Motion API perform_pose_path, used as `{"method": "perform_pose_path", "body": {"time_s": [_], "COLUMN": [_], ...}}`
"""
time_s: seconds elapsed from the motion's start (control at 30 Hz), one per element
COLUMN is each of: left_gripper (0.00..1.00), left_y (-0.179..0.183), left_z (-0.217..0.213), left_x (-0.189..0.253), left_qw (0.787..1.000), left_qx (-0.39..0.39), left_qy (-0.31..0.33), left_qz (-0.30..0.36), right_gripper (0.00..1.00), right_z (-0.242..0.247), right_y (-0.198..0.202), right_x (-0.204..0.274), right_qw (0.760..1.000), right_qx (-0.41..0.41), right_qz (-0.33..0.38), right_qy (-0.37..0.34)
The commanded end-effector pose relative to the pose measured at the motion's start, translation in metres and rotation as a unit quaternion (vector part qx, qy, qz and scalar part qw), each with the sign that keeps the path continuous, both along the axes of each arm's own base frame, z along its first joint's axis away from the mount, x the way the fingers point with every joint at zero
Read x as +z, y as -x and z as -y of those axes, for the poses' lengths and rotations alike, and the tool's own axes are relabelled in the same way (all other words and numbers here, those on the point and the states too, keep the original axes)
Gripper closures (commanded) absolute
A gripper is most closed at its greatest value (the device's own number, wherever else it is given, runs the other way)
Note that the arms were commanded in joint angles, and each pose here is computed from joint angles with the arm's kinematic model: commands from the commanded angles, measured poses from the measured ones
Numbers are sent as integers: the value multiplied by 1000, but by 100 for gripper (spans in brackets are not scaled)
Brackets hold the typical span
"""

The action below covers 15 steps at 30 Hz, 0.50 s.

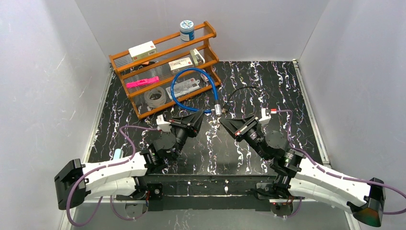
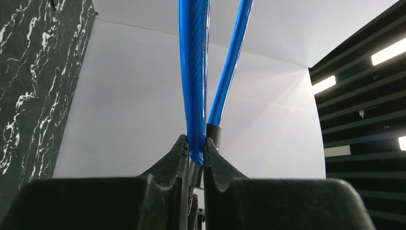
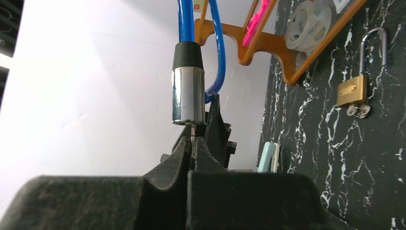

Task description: Unlock with the key

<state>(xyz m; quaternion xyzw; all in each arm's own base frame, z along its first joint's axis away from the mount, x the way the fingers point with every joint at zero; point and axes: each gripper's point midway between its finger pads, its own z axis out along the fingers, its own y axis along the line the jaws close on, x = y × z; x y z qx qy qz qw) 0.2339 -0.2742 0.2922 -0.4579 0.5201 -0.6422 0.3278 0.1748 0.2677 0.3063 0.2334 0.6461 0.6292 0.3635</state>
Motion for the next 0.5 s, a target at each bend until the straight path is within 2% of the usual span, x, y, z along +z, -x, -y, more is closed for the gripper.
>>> {"method": "perform_pose_path", "body": {"time_s": [0.0,0.27,0.47], "left_gripper": [100,100,100], "left_y": [-10,-7,-6], "left_z": [-9,-2,-4], "left_x": [23,47,53], "left_qw": [999,996,995], "left_qx": [32,15,18], "left_qy": [23,52,64], "left_qz": [31,65,73], "right_gripper": [99,99,99], "right_z": [10,15,16], "right_y": [14,33,41], "right_x": [66,88,95], "right_qw": [988,968,960], "right_qx": [30,73,85], "right_qz": [39,85,121], "right_qy": [-146,-226,-239]}}
